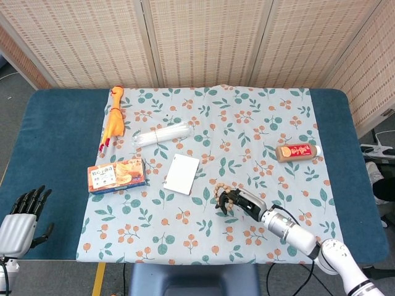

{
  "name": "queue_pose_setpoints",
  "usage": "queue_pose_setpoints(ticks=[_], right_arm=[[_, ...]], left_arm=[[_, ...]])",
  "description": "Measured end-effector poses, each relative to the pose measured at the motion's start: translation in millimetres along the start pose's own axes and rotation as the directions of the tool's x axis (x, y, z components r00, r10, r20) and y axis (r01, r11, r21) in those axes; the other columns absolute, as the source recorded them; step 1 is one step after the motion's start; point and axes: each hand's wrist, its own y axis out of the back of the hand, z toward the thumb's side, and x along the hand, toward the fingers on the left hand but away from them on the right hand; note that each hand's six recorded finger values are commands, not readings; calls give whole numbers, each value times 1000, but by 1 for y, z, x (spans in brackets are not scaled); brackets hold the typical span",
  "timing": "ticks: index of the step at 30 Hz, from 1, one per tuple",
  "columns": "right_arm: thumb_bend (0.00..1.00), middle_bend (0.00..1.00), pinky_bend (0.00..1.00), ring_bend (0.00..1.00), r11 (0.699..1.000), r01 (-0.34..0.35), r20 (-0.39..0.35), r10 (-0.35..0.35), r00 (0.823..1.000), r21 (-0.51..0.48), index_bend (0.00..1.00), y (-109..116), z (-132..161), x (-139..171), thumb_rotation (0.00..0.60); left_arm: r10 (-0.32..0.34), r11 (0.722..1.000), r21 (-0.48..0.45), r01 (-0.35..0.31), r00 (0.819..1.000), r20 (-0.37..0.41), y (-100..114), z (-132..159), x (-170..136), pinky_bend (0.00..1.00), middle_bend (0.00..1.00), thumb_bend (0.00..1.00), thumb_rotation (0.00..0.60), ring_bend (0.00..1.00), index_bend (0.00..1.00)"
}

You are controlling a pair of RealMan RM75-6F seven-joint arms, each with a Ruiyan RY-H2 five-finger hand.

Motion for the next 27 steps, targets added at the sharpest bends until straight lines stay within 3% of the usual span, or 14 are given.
queue_pose_setpoints(ticks=[3, 7, 9, 14, 20, 23, 25, 27], right_arm=[[1000, 633, 131, 246, 999, 10, 10, -10, 1000, 43, 376, 1, 2, 0, 466], [1000, 590, 129, 202, 995, 27, 14, -29, 1000, 92, 294, 3, 5, 0, 574], [1000, 578, 127, 188, 993, 35, 16, -37, 999, 115, 271, 4, 6, 0, 600], [1000, 577, 127, 187, 979, 57, 30, -64, 997, 197, 272, 8, 6, 1, 600], [1000, 577, 127, 187, 931, 98, 31, -117, 993, 351, 281, 13, 7, 1, 600], [1000, 577, 124, 187, 935, 116, 17, -129, 991, 335, 286, 12, 8, 2, 600], [1000, 576, 123, 187, 950, 112, 11, -120, 993, 290, 289, 11, 7, 3, 551], [926, 576, 123, 187, 969, 90, 8, -94, 996, 229, 287, 8, 6, 3, 430]], left_arm=[[0, 1000, -1, 0, 1000, 0, 0, 0, 0, 113, 0, 404, 600, 0, 0], [0, 1000, -1, 0, 1000, 0, 0, 0, 0, 113, 0, 405, 600, 0, 0], [0, 1000, -1, 0, 1000, 0, 0, 0, 0, 113, 0, 404, 600, 0, 0], [-1, 1000, -2, 1, 1000, 0, 0, 0, 0, 113, 0, 405, 600, 0, 0], [1, 1000, -2, -1, 1000, 0, 1, 0, 0, 114, 0, 405, 600, 0, 0], [1, 1000, -2, -1, 1000, 1, 1, 1, 0, 114, 0, 405, 600, 0, 0], [1, 1000, -2, -1, 1000, 2, 1, 1, -1, 114, 0, 405, 600, 0, 0], [0, 1000, -2, 0, 1000, 1, 0, 0, -1, 114, 0, 405, 600, 0, 0]])
